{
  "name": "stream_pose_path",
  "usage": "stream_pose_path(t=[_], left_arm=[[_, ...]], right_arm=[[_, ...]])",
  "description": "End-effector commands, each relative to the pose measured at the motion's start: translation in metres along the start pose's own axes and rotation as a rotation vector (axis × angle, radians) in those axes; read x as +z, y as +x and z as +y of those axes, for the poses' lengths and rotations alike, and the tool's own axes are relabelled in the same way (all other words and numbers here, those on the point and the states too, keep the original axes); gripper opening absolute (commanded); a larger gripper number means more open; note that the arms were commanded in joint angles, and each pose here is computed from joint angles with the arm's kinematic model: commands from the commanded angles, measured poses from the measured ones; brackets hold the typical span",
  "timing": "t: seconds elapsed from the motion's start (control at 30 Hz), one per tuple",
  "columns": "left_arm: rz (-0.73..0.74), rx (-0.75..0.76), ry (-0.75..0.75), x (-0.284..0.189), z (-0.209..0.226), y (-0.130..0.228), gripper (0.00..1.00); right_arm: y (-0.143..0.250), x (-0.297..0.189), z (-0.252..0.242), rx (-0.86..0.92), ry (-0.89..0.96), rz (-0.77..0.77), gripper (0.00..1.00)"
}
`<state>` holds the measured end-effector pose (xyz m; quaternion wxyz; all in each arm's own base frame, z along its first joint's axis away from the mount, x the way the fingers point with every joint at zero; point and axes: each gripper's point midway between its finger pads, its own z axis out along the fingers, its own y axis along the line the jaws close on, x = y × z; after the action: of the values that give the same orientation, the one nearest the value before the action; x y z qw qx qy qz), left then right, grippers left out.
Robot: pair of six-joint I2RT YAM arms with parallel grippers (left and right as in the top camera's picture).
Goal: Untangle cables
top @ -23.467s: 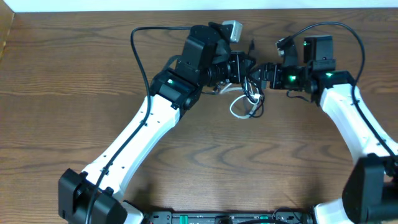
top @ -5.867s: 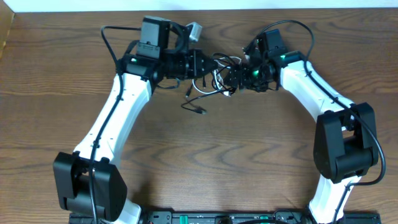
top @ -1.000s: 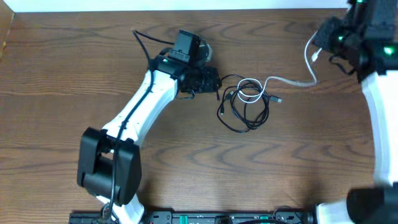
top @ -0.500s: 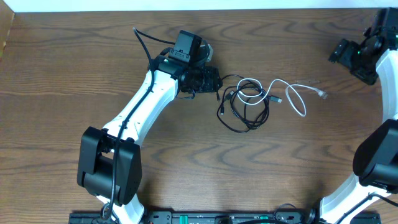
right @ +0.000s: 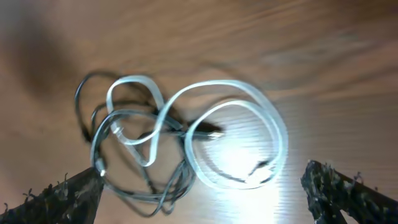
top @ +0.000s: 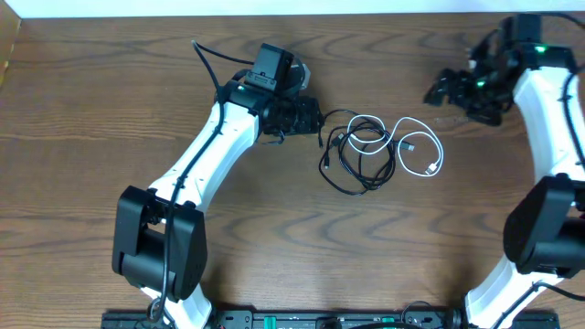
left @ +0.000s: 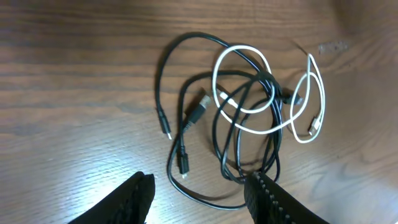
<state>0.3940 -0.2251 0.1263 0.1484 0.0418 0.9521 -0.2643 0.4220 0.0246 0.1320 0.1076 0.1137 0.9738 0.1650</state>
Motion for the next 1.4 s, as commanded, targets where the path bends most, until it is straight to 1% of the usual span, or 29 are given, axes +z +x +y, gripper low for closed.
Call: stream_pose_path(t=[0.0,0.03,0.13,0.27,0.47,0.53,0.67,0.73,0.77,0.8,0.83,0.93,1.0,1.2,1.23,1.37], left_arm=[[-0.032,-0.013,0.010,-0.009,0.003,-0.012,0.52],[-0.034,-0.016,0.009,-0.010,0.004,-0.012,0.52],[-0.036,-0.021,0.007,-0.011,0.007,-0.014,0.52],[-0.033,-0.022,0.006,-0.011,0.007,-0.013,0.52],[-0.033,-0.022,0.005,-0.011,0.007,-0.013,0.52],[-0.032,-0.022,0.005,-0.011,0.007,-0.012,0.53],[-0.030,-0.023,0.005,-0.011,0.007,-0.012,0.52],[-0.029,-0.023,0.004,-0.011,0.007,-0.012,0.53],[-0.030,-0.023,0.005,-0.011,0.007,-0.012,0.53],[-0.030,-0.023,0.005,-0.011,0.007,-0.012,0.53],[-0.029,-0.023,0.004,-0.011,0.007,-0.012,0.53],[-0.026,-0.024,0.003,-0.011,0.007,-0.011,0.53],[-0.022,-0.026,0.002,-0.011,0.008,-0.010,0.53],[-0.020,-0.027,0.001,-0.011,0.008,-0.009,0.53],[-0.019,-0.027,0.001,-0.011,0.008,-0.009,0.53],[-0.019,-0.027,0.001,-0.011,0.008,-0.009,0.53]], right_arm=[[0.022,0.017,0.023,-0.061,-0.030,0.051,0.91],[0.026,0.023,0.027,-0.057,-0.031,0.059,0.83],[0.041,0.048,0.033,-0.021,-0.021,0.077,0.71],[0.056,0.078,0.024,0.046,0.050,0.068,0.65],[0.061,0.106,0.028,0.039,0.008,0.016,0.57],[0.062,0.111,0.032,0.029,-0.008,0.007,0.54],[0.059,0.113,0.041,0.006,-0.026,-0.015,0.36],[0.058,0.113,0.042,0.004,-0.033,-0.017,0.24],[0.058,0.113,0.042,0.003,-0.033,-0.017,0.14],[0.058,0.113,0.042,0.000,-0.033,-0.016,0.06],[0.059,0.113,0.043,-0.018,-0.036,-0.014,0.01],[0.063,0.104,0.049,-0.076,-0.066,0.021,0.01],[0.064,0.089,0.051,-0.098,-0.058,0.036,0.01],[0.060,0.006,0.074,-0.275,-0.083,0.007,0.01],[0.065,-0.026,0.089,-0.358,-0.137,-0.012,0.01],[0.061,-0.080,0.092,-0.389,-0.099,-0.122,0.01]])
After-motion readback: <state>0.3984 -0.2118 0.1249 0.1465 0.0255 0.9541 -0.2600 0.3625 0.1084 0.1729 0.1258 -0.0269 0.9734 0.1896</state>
